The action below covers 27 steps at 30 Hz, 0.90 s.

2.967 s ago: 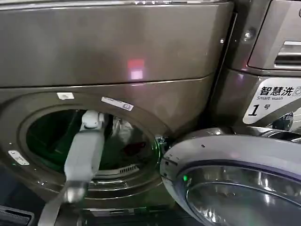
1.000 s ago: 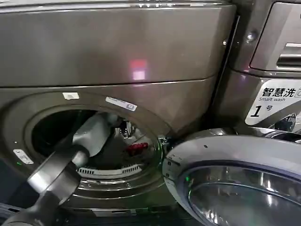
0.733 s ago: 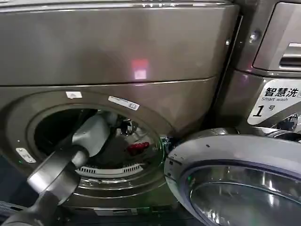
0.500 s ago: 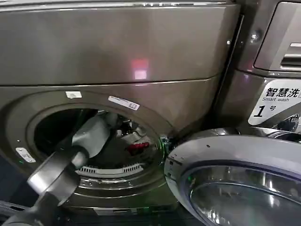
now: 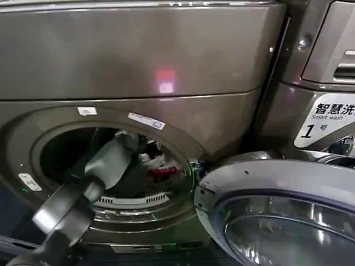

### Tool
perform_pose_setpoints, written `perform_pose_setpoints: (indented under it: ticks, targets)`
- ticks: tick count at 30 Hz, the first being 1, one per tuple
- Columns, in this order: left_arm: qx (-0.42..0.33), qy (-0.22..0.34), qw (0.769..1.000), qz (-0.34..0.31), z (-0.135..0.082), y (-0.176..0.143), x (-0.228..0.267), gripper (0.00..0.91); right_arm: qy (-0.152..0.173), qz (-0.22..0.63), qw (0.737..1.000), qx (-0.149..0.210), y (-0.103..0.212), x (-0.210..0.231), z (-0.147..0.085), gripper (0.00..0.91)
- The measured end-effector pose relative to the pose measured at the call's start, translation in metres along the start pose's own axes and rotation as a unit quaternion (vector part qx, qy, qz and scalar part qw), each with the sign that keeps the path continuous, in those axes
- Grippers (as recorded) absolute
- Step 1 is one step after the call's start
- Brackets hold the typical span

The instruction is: Grasp the clothes from the dryer.

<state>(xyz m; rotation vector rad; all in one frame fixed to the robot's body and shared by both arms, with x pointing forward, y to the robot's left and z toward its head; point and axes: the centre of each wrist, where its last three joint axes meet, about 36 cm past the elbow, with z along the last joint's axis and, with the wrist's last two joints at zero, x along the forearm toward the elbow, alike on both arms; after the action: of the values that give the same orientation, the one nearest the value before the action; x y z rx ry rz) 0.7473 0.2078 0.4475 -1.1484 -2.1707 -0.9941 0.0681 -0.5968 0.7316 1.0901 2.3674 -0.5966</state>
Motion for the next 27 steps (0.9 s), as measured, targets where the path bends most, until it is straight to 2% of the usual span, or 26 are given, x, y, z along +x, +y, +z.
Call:
perform_pose_setpoints:
  ticks: [6, 12, 19, 27]
  targets:
    - [0.067, -0.094, 0.991, -0.065, -0.002, -0.010, 0.012, 0.000, -0.003, 0.000, 1.000, 0.000, 0.000, -0.001, 0.000, 0.907]
    - [0.126, -0.192, 0.964, -0.135, -0.011, -0.024, 0.025, 0.000, -0.005, 0.002, 1.000, 0.001, -0.001, -0.001, 0.000, 0.907]
    - [0.183, -0.296, 0.907, -0.238, -0.024, -0.046, 0.047, 0.000, -0.012, 0.003, 1.000, 0.003, -0.004, -0.003, -0.004, 0.907]
    - [0.238, -0.347, 0.831, -0.364, -0.011, -0.079, 0.071, 0.000, -0.019, 0.006, 1.000, 0.006, -0.005, -0.006, -0.005, 0.907]
